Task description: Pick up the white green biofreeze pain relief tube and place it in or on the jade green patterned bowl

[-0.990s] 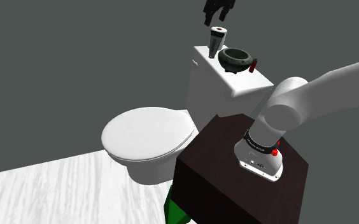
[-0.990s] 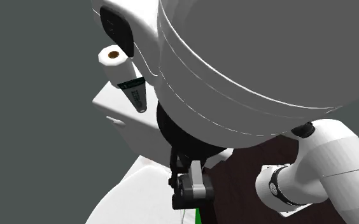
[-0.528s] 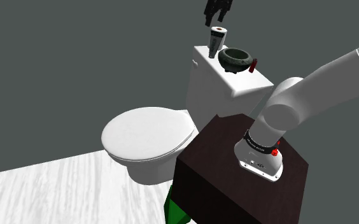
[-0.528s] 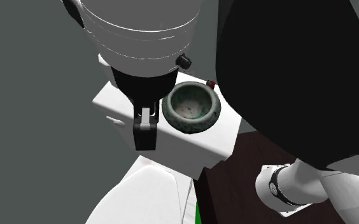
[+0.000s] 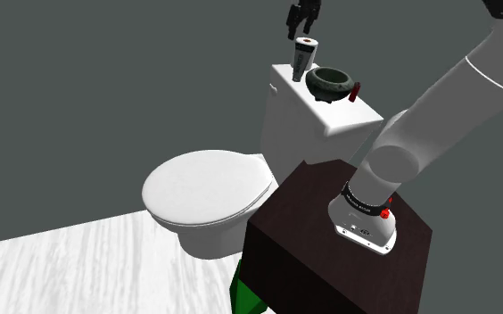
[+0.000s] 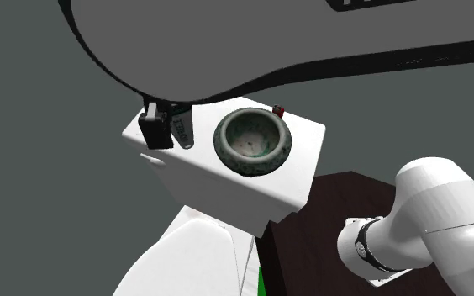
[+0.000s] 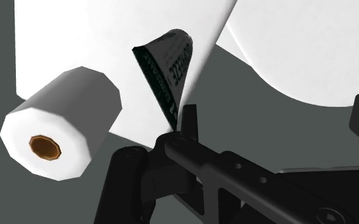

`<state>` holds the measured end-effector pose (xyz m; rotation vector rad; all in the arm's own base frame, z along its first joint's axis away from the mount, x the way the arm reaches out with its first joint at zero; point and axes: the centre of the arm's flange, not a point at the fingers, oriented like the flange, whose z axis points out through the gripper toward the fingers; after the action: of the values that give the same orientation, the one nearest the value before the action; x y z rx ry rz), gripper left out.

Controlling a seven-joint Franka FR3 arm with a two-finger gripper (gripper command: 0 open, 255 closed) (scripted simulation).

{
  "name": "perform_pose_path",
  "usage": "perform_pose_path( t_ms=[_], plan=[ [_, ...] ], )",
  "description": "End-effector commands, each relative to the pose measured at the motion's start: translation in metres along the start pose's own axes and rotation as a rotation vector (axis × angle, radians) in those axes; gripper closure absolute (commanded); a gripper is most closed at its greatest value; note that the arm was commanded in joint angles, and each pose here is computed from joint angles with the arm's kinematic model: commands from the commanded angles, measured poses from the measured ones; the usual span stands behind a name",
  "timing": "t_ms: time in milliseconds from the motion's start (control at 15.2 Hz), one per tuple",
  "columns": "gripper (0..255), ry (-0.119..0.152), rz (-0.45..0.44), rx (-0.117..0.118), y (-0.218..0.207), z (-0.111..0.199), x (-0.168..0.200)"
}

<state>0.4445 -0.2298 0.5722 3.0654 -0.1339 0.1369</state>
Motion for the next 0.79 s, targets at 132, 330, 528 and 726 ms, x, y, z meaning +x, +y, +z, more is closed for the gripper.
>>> perform_pose_path(
  t_ms=[132, 330, 528, 726],
  plan=[
    [0, -0.029, -0.012, 0.000, 0.040, 0.023, 0.028],
    [0, -0.046, -0.018, 0.001, 0.066, 0.037, 0.045],
    [0, -0.046, -0.018, 0.001, 0.066, 0.053, 0.044],
    [0, -0.046, -0.018, 0.001, 0.066, 0.069, 0.044]
  ],
)
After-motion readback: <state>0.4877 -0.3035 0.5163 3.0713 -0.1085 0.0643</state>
